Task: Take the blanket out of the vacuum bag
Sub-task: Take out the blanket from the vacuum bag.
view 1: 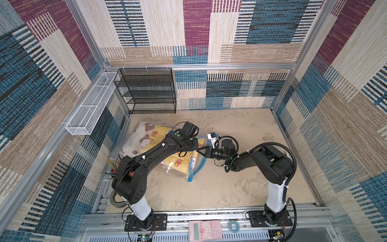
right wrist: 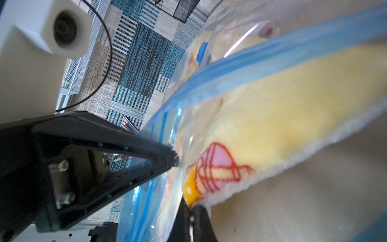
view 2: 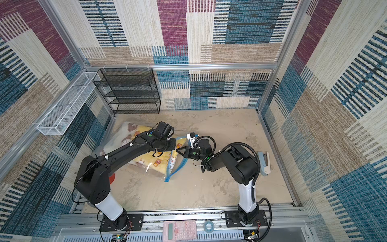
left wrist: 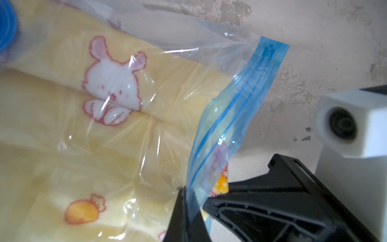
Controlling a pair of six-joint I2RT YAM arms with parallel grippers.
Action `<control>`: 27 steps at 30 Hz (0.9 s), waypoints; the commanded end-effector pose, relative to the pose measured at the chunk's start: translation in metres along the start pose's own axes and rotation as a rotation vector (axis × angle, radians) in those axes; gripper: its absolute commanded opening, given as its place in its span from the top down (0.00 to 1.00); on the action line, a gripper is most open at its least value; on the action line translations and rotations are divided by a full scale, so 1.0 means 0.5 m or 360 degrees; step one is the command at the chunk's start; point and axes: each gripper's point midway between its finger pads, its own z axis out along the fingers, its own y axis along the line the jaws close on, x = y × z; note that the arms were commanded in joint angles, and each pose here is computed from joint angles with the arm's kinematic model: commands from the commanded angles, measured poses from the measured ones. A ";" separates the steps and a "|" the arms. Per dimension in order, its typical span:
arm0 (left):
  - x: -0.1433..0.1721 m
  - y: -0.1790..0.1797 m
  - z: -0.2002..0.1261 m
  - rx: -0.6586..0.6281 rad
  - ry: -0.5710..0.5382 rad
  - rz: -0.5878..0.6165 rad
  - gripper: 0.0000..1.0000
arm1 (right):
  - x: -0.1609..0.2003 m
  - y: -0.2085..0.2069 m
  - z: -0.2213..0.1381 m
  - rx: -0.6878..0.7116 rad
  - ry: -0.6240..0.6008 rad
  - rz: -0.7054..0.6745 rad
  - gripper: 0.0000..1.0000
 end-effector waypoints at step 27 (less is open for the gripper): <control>-0.011 0.006 -0.006 -0.0007 -0.0036 0.0017 1.00 | -0.020 -0.031 -0.033 -0.0040 -0.0013 0.0082 0.68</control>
